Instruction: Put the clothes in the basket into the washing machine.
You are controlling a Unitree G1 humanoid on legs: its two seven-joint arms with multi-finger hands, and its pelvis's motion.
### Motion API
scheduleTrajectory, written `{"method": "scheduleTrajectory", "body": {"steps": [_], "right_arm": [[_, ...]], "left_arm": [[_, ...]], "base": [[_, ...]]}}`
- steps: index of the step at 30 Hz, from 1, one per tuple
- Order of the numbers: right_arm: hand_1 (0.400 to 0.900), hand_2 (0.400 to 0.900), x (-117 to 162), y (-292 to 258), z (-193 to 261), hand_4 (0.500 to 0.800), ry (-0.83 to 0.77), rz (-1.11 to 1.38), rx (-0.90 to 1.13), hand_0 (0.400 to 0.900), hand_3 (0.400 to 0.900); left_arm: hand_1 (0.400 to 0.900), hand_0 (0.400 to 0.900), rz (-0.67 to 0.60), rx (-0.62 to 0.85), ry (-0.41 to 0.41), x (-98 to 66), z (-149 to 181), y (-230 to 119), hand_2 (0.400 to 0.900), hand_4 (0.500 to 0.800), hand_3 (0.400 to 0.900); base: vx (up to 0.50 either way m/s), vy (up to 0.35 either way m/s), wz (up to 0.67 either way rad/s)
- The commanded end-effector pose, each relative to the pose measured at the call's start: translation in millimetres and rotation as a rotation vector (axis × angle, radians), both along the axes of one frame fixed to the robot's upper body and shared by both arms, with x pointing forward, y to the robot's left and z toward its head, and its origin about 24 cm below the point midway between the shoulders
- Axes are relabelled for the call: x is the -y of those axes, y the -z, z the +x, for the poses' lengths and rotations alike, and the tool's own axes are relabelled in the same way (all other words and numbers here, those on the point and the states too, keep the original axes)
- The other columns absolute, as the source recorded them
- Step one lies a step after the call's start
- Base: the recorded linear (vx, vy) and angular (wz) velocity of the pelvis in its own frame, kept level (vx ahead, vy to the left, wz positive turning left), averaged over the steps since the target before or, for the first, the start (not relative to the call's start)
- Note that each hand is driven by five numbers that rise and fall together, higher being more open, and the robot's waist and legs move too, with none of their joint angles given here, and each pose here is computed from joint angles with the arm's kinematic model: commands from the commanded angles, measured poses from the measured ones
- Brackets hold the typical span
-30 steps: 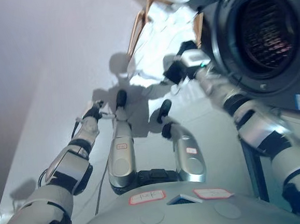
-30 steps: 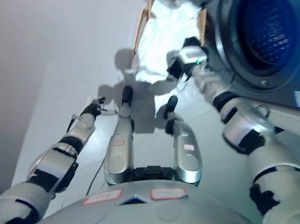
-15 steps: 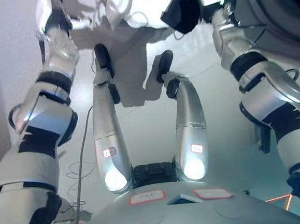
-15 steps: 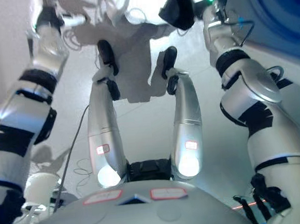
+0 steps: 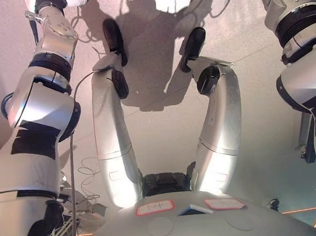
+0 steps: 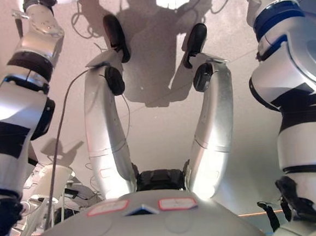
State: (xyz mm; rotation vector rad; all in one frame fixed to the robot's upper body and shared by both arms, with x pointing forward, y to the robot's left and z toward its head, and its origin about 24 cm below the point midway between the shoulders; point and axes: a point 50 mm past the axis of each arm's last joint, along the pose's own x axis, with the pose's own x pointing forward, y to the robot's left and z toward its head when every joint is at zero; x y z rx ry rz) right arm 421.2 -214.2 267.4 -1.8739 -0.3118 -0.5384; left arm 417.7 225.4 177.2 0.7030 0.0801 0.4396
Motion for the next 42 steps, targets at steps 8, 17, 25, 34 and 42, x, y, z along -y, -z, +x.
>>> {"method": "scheduleTrajectory", "body": {"steps": [8, 17, 25, 34, 42], "right_arm": [[0.4, 0.4, 60.9, 25.9, -15.3, 0.5, 0.283, -0.049, -0.106, 0.4, 0.4], [0.4, 0.4, 62.1, 32.5, -16.0, 0.5, 0.291, -0.039, -0.116, 0.4, 0.4], [0.4, 0.4, 62.6, 37.3, -16.3, 0.5, 0.289, 0.004, -0.12, 0.4, 0.4], [0.4, 0.4, 41.9, 44.0, -8.4, 0.5, -0.057, 1.454, 0.221, 0.4, 0.4], [0.4, 0.4, 29.0, 96.1, -12.0, 0.5, -0.206, 2.228, 0.419, 0.4, 0.4]], "left_arm": [[0.9, 0.9, -0.008, -0.111, -0.109, -21.6, -14.9, 40.7, 0.9, 0.8, 0.9], [0.9, 0.9, -0.023, -0.12, -0.095, -16.6, -16.3, 50.2, 0.9, 0.8, 0.9], [0.9, 0.9, -0.042, -0.121, -0.101, -17.7, -18.9, 57.1, 0.9, 0.8, 0.9], [0.9, 0.9, -0.104, -0.075, -0.231, -61.9, -31.8, 49.9, 0.9, 0.8, 0.9], [0.9, 0.9, -0.169, -0.23, -0.223, -49.6, -60.7, 127.7, 0.9, 0.8, 0.9]], "base": [[0.03, -0.022, 0.05], [0.011, -0.004, 0.01], [0.011, -0.006, -0.08], [0.073, 0.034, -0.25], [0.144, 0.068, -0.16]]}}
